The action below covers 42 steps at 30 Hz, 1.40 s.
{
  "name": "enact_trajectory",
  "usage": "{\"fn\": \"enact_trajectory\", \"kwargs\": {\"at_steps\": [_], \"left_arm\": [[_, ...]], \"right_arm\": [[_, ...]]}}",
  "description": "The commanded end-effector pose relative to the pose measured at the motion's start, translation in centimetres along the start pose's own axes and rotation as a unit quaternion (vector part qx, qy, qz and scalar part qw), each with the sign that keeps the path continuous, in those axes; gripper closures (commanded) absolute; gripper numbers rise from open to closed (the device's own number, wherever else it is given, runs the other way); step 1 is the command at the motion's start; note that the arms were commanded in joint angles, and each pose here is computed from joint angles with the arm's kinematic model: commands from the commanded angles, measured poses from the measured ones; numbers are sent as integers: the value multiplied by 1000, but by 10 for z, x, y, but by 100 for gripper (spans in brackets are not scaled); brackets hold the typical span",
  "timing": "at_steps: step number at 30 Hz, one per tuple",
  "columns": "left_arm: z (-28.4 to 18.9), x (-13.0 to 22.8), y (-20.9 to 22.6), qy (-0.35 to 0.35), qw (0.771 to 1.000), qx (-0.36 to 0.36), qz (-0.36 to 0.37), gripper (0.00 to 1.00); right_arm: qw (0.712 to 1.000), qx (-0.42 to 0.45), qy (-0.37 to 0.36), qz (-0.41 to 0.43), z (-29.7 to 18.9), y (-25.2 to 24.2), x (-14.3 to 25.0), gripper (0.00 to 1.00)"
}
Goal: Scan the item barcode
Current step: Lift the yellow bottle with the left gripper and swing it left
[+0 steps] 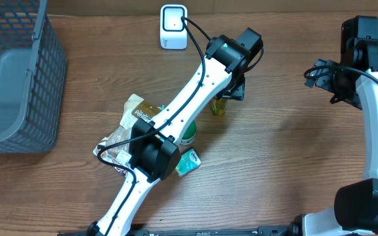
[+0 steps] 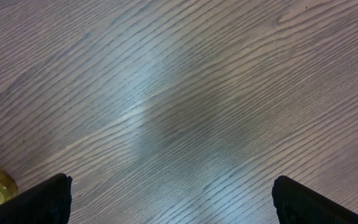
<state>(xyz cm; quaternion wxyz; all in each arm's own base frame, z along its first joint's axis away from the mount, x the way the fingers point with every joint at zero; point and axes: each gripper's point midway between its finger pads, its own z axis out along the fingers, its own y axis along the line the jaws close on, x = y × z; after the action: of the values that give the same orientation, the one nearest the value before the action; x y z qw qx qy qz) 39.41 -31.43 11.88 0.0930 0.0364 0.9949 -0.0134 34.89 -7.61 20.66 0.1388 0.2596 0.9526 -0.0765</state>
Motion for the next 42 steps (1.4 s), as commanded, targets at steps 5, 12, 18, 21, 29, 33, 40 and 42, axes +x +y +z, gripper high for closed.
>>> {"fn": "enact_trajectory", "kwargs": {"at_steps": [5,12,18,21,29,33,40,42], "left_arm": [[21,-2,4,-6,997,-26,-68,27],[37,0,10,0,995,-37,-91,33],[36,-4,17,5,995,-33,-89,42],[33,-3,13,22,998,-3,-55,43],[-16,-18,-3,22,987,137,76,71],[-50,-23,1,11,969,211,125,67],[-113,-10,21,19,912,361,191,62],[-128,-2,27,23,888,408,211,62]], "right_arm": [[1000,-6,-24,8,-16,-4,-5,0],[1000,-6,-24,8,-15,-4,-4,0],[1000,-6,-24,8,-16,-4,-5,0],[1000,-6,-24,8,-15,-4,-4,0],[1000,-6,-24,8,-16,-4,-5,0],[1000,-6,-24,8,-16,-4,-5,0],[1000,-6,-24,8,-16,-4,-5,0],[1000,-6,-24,8,-16,-4,-5,0]]}}
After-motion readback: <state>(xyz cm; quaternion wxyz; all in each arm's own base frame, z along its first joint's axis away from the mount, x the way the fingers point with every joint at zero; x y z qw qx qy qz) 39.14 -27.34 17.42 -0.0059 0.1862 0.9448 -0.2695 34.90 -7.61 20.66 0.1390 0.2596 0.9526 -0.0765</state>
